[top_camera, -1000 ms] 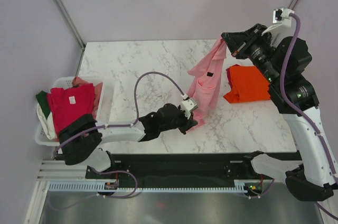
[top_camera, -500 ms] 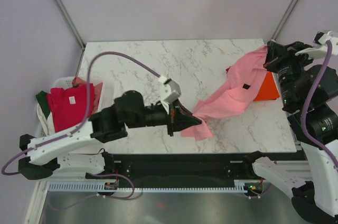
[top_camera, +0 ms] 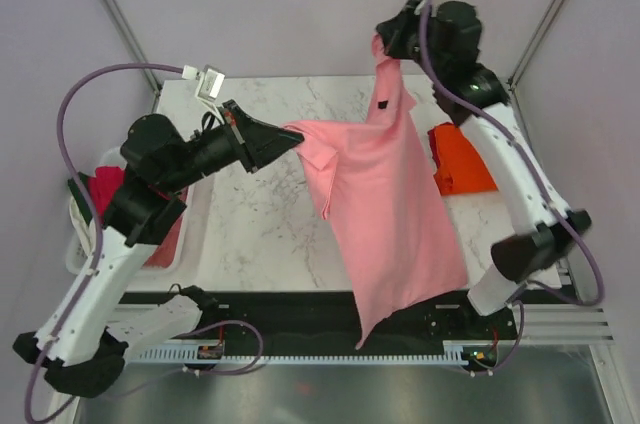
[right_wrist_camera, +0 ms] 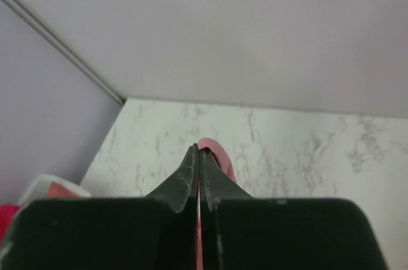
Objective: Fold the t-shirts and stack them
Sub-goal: Flatten the tshirt out
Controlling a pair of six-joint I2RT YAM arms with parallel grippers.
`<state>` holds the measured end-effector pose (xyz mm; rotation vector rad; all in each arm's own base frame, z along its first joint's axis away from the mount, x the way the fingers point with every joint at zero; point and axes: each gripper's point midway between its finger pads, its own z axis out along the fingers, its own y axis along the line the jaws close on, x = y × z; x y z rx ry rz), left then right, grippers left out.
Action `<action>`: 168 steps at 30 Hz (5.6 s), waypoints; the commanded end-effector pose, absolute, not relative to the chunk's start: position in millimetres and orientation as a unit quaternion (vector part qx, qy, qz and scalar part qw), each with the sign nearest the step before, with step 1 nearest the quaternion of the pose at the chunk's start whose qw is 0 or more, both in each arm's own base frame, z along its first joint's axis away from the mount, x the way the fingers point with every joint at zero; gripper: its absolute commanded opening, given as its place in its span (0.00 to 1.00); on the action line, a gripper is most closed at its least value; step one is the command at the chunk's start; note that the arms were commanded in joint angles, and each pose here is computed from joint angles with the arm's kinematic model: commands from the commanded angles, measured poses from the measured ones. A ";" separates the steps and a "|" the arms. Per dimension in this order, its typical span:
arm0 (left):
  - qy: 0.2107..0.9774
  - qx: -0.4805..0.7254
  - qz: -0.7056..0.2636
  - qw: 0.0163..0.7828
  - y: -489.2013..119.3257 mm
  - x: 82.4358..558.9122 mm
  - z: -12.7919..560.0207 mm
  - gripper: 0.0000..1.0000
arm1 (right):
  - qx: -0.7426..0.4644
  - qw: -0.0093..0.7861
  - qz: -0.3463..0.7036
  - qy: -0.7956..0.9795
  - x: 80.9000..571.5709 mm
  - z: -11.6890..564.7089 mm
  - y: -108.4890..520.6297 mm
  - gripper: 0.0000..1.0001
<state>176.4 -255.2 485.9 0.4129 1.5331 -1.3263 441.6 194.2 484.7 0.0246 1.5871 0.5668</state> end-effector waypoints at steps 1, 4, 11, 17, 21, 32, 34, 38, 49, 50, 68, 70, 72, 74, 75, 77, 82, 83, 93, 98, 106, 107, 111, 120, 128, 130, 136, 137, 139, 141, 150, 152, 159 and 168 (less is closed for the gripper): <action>0.708 0.076 -0.573 0.407 -218.9 225.2 414.4 0.02 | -0.034 0.584 0.353 0.731 487.5 424.1 273.4 0.00; 0.706 0.003 -0.590 0.391 -178.3 273.0 364.6 0.02 | -0.059 0.534 0.391 0.747 526.8 372.6 329.4 0.06; 0.741 -0.084 -0.528 0.407 -126.6 318.0 275.1 0.02 | -0.092 0.454 0.383 0.799 526.6 284.8 358.8 0.78; 0.763 -0.091 -0.488 0.413 -116.8 316.4 245.8 0.02 | -0.070 0.462 0.252 0.847 451.5 244.4 270.7 0.83; 0.769 -0.116 -0.469 0.419 -105.7 314.5 234.5 0.02 | -0.038 0.429 0.207 0.878 369.3 206.4 213.2 0.73; 0.783 -0.151 -0.447 0.404 -99.7 300.1 200.2 0.02 | 0.068 0.380 0.014 0.922 308.1 110.0 106.1 0.62; 0.791 -0.172 -0.424 0.406 -92.1 298.6 192.7 0.02 | 0.095 0.372 -0.014 0.923 312.7 99.9 87.5 0.62; 0.794 -0.218 -0.380 0.421 -72.8 299.9 182.7 0.02 | 0.132 0.360 -0.033 0.923 327.5 88.8 58.7 0.62; 0.788 -0.244 -0.351 0.443 -58.6 299.9 186.0 0.02 | 0.199 0.324 0.010 0.925 389.5 52.0 31.2 0.59; 0.788 -0.246 -0.348 0.444 -57.5 299.6 184.8 0.02 | 0.206 0.323 0.005 0.924 391.8 49.8 27.0 0.59; 0.780 -0.235 -0.345 0.466 -57.2 293.8 193.2 0.02 | 0.198 0.304 0.122 0.924 359.4 58.2 40.6 0.59; 0.780 -0.234 -0.348 0.464 -57.8 294.6 194.6 0.02 | 0.200 0.290 0.131 0.927 349.6 51.2 45.4 0.59; 0.781 -0.233 -0.349 0.463 -58.4 294.6 194.6 0.02 | 0.206 0.282 0.130 0.928 342.3 43.5 47.2 0.59; 0.780 -0.232 -0.351 0.463 -58.9 294.5 195.9 0.02 | 0.211 0.280 0.133 0.927 340.2 38.8 49.0 0.58; 0.779 -0.232 -0.351 0.465 -58.9 294.5 197.0 0.02 | 0.213 0.275 0.133 0.928 337.5 34.5 49.6 0.57; 0.778 -0.232 -0.351 0.466 -58.9 294.8 198.4 0.02 | 0.214 0.270 0.133 0.929 336.5 29.3 51.6 0.56; 0.780 -0.231 -0.354 0.461 -60.2 293.4 195.3 0.02 | 0.209 0.272 0.125 0.931 344.4 24.1 57.6 0.39; 0.781 -0.230 -0.356 0.460 -61.0 292.9 194.8 0.02 | 0.207 0.266 0.123 0.933 347.2 18.2 59.6 0.31; 0.777 -0.259 -0.387 0.423 -71.6 278.6 153.7 0.02 | 0.227 0.315 0.076 0.919 494.4 60.8 48.3 0.00; 0.772 -0.276 -0.417 0.393 -89.3 266.1 116.2 0.02 | 0.233 0.325 0.062 0.914 559.3 73.4 47.3 0.28; 0.820 -0.263 -0.376 0.342 -108.0 248.7 69.1 0.07 | 0.178 0.355 0.102 0.912 518.7 114.6 73.0 0.75; 0.822 -0.263 -0.373 0.341 -107.4 248.2 67.5 0.12 | 0.171 0.340 0.095 0.920 498.5 103.3 74.8 0.77; 0.832 -0.264 -0.363 0.327 -106.7 237.5 55.6 0.27 | 0.133 0.354 0.069 0.923 450.3 116.4 80.3 0.81; 0.833 -0.279 -0.294 0.377 -79.8 231.8 69.1 0.22 | 0.033 0.335 0.157 0.928 354.7 109.3 155.4 0.75; 0.842 -0.309 -0.248 0.366 -63.7 228.2 65.9 0.02 | -0.008 0.330 0.183 0.926 315.8 104.5 183.5 0.75; 0.843 -0.329 -0.230 0.357 -57.1 225.2 61.8 0.02 | -0.006 0.327 0.174 0.929 311.8 97.7 178.9 0.75; 0.816 -0.398 -0.204 0.365 -36.9 220.7 69.1 0.03 | 0.008 0.323 0.149 0.935 306.9 78.5 167.3 0.75; 0.814 -0.396 -0.204 0.372 -36.0 220.9 72.5 0.12 | 0.008 0.325 0.147 0.934 307.1 78.2 166.5 0.75; 0.812 -0.382 -0.220 0.382 -40.6 222.6 81.4 0.74 | 0.009 0.329 0.147 0.933 307.7 78.7 166.1 0.75; 0.814 -0.369 -0.237 0.382 -47.4 222.1 85.0 0.90 | 0.007 0.330 0.148 0.932 308.1 79.2 166.5 0.75; 0.839 -0.381 -0.227 0.317 -53.4 213.2 52.3 0.89 | 0.001 0.329 0.160 0.931 307.6 76.6 171.2 0.75; 0.843 -0.383 -0.214 0.311 -50.8 212.1 49.9 0.86 | -0.001 0.330 0.157 0.931 306.5 75.8 169.5 0.75; 0.857 -0.366 -0.202 0.301 -51.9 218.8 57.4 0.84 | 0.001 0.340 0.152 0.928 308.8 80.0 166.6 0.75; 0.806 -0.360 -0.239 0.404 -50.6 253.2 121.9 1.00 | -0.004 0.337 0.161 0.928 314.0 77.8 173.3 0.75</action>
